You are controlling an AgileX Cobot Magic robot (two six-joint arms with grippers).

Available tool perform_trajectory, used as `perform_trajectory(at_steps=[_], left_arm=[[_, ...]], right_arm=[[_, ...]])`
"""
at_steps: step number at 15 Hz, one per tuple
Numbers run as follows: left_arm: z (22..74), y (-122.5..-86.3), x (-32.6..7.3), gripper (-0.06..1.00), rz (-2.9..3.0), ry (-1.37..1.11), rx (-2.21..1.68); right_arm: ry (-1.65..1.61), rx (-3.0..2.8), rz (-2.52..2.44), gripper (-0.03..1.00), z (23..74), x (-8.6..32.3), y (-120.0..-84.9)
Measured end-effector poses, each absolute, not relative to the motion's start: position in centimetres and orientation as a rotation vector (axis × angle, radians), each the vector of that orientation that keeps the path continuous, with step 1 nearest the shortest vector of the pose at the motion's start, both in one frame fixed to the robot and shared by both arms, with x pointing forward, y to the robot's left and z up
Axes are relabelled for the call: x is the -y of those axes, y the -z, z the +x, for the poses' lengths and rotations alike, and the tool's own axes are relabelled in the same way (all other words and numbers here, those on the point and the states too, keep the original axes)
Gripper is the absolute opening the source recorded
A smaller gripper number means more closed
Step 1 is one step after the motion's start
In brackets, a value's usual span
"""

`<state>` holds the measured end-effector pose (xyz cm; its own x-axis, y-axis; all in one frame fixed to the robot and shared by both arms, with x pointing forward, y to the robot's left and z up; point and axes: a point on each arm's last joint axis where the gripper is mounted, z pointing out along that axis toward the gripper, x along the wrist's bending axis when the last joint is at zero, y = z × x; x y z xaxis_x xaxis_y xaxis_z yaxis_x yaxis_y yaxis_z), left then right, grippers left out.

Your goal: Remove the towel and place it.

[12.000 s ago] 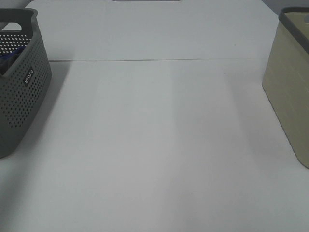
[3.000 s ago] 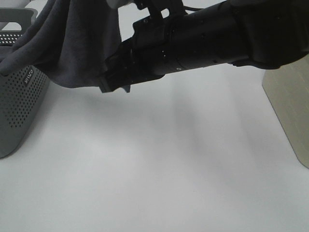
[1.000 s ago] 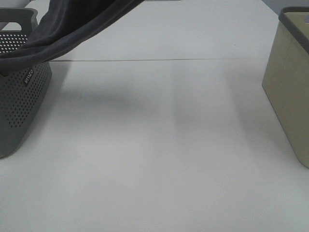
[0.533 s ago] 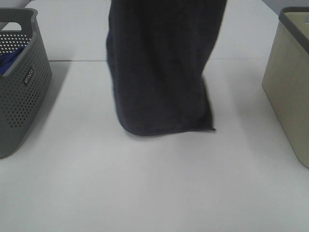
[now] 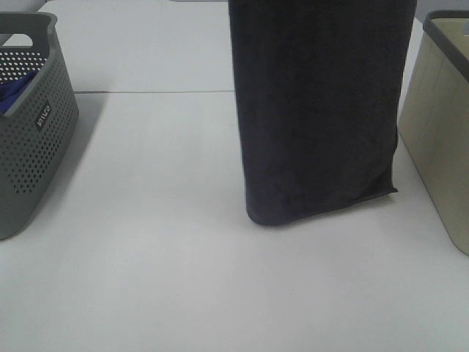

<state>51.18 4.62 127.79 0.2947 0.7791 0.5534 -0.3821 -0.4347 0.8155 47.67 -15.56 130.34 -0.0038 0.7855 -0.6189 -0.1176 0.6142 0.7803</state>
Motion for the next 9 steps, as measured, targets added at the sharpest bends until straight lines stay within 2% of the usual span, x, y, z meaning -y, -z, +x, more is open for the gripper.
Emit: perform_trajectory(at_steps=[4,9], left_arm=[[52.6,-127.6,-5.4,0.00,1.498,-1.411,-0.359],[56.6,-127.3,-9.5,0.00,1.391,-1.235,-0.514]], right_arm=[[-0.849,-1.351,0.634,0.02,47.7,15.4,-130.7],[-0.878,-1.351,0.579,0.02,50.2,13.0,-129.1]])
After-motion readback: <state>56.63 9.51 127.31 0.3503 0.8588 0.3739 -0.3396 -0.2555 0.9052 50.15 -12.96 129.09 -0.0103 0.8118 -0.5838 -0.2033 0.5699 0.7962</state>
